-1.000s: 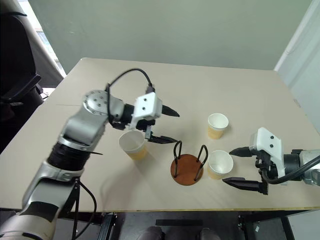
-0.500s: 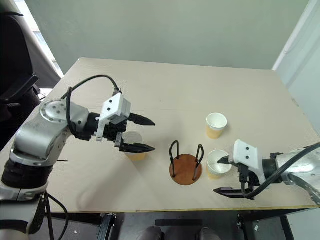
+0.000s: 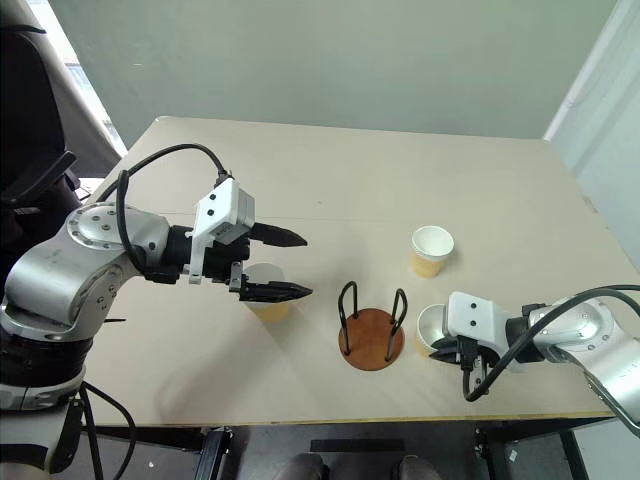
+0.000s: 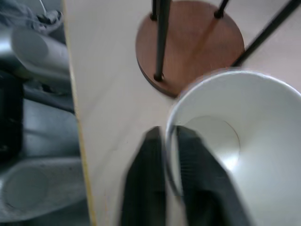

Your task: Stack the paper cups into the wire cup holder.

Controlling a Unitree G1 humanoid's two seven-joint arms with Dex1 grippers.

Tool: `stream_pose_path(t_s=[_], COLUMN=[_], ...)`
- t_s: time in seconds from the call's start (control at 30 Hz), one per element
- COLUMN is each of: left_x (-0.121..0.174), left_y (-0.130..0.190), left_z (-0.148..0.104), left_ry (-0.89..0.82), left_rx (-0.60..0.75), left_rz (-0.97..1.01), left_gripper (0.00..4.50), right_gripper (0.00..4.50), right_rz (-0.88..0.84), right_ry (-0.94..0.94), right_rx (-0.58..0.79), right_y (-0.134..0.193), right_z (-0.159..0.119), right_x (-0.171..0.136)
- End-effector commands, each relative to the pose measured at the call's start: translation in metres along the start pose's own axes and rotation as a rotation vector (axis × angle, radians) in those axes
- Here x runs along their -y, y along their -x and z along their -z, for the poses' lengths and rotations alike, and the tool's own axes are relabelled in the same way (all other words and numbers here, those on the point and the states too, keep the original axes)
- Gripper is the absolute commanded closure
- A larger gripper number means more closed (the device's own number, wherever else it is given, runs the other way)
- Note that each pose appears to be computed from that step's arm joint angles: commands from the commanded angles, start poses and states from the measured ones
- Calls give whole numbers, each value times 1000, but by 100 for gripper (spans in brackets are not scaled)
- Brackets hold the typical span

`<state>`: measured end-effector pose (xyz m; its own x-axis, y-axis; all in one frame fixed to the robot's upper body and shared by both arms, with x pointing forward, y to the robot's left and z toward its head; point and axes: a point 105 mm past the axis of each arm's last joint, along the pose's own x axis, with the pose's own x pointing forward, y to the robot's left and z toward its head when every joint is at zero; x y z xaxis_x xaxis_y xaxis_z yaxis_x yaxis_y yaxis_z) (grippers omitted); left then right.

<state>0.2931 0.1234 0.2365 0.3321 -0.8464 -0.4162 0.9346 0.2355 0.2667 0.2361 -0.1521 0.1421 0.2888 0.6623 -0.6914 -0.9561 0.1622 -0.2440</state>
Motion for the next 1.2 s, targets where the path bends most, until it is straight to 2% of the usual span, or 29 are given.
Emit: stream_pose_path(t_s=[0.03, 0.2, 0.37, 0.47, 0.53, 0.63, 0.77, 0.83, 1.03, 1.2], left_x=[0, -4, -7, -8, -3, 3, 5, 7, 10, 11], left_y=[7, 8, 24, 34, 36, 33, 26, 24, 28, 29], left_z=[-13, -15, -21, -15, -4, 8, 9, 8, 8, 9], left_ry=[-50, -52, -34, -16, 1, 9, 12, 12, 17, 24], left_rx=[21, 25, 54, 31, -11, -57, -47, -42, -43, -47], left_rz=[-30, -44, -54, -58, -35, -13, -4, 0, -7, -16], left_gripper=[0, 0, 0, 0, 0, 0, 0, 0, 0, 0], right_gripper=[447, 447, 447, 447, 447, 447, 447, 447, 447, 447], right_rz=[23, 31, 91, 127, 124, 81, 10, -17, -82, -126], right_ry=[34, 30, 10, 45, 104, 193, 275, 293, 289, 288], right_rx=[-12, 33, 229, 248, 285, 403, 528, 519, 370, 326], right_y=[1, 9, 59, 86, 101, 109, 102, 89, 58, 47], right_z=[0, -9, -51, -66, -86, -121, -156, -161, -136, -125], right_x=[4, 7, 23, 29, 27, 21, 16, 17, 16, 12])
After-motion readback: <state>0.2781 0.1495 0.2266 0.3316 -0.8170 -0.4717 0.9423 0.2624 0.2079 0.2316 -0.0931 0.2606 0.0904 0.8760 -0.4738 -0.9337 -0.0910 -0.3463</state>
